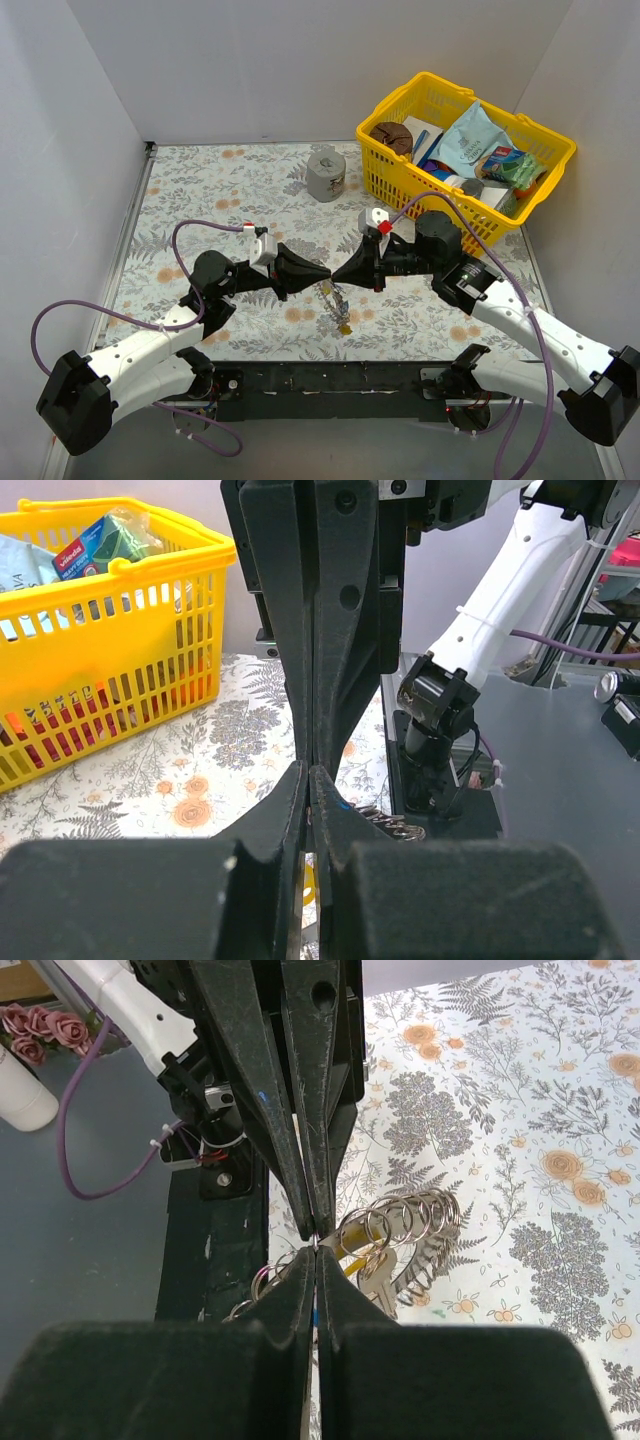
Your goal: Put the keys on the keyring
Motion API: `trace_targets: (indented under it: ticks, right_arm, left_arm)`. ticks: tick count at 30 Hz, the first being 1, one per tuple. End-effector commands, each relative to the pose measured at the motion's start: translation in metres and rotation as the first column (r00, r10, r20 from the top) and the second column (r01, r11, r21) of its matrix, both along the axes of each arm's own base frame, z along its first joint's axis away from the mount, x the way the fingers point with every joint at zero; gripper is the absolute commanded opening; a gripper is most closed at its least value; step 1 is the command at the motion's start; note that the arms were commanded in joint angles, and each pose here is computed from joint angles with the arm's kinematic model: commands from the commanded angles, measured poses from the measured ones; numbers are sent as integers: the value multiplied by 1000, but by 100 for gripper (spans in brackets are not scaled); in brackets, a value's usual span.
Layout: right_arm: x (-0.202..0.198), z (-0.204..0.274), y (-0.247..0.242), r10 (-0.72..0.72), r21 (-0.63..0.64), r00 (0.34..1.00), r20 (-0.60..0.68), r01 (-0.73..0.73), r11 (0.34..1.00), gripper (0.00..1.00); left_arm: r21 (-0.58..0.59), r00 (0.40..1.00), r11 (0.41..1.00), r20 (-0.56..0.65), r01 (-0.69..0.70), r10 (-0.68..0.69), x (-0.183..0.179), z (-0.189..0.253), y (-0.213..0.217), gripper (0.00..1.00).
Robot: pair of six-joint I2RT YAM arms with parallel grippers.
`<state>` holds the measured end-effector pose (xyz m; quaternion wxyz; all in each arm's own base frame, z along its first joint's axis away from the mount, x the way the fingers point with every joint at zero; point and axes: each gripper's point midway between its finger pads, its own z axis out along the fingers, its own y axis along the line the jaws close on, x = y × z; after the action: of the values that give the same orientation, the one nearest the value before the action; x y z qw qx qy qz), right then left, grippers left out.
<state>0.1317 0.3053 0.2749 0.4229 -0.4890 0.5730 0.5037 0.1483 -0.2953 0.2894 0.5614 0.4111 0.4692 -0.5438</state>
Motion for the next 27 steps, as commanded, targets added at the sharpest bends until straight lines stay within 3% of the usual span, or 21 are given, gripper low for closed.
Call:
trace_targets:
  ticks: [1, 3, 9, 10, 19, 27]
  right_arm:
    - [-1, 2, 2, 16, -21, 1000, 2, -16, 1000, 1]
    - [0, -2, -1, 11, -60, 1000, 8, -10, 998, 1]
    - [7, -13, -8, -7, -209, 1000, -5, 6, 978, 1]
    - [8, -20, -9, -2, -245, 1000, -24, -4, 970, 1]
    - [0, -29, -17, 70, -373, 994, -80, -96, 923, 1]
    - [-4, -32, -15, 121, -382, 987, -106, -152, 911, 1]
  left_arm:
    - [-38, 999, 999, 39, 8, -7, -4, 18, 1, 0]
    - [-12, 998, 1000, 64, 20, -20, -3, 22, -2, 0]
    - [178, 998, 984, 49, 22, -31, 5, -6, -6, 35]
    - [215, 999, 976, 27, 27, -34, 5, -9, -6, 37]
    - [375, 993, 921, -1, 108, -116, 4, -43, -8, 40]
    - [401, 984, 900, -33, 171, -173, 5, -52, -16, 37]
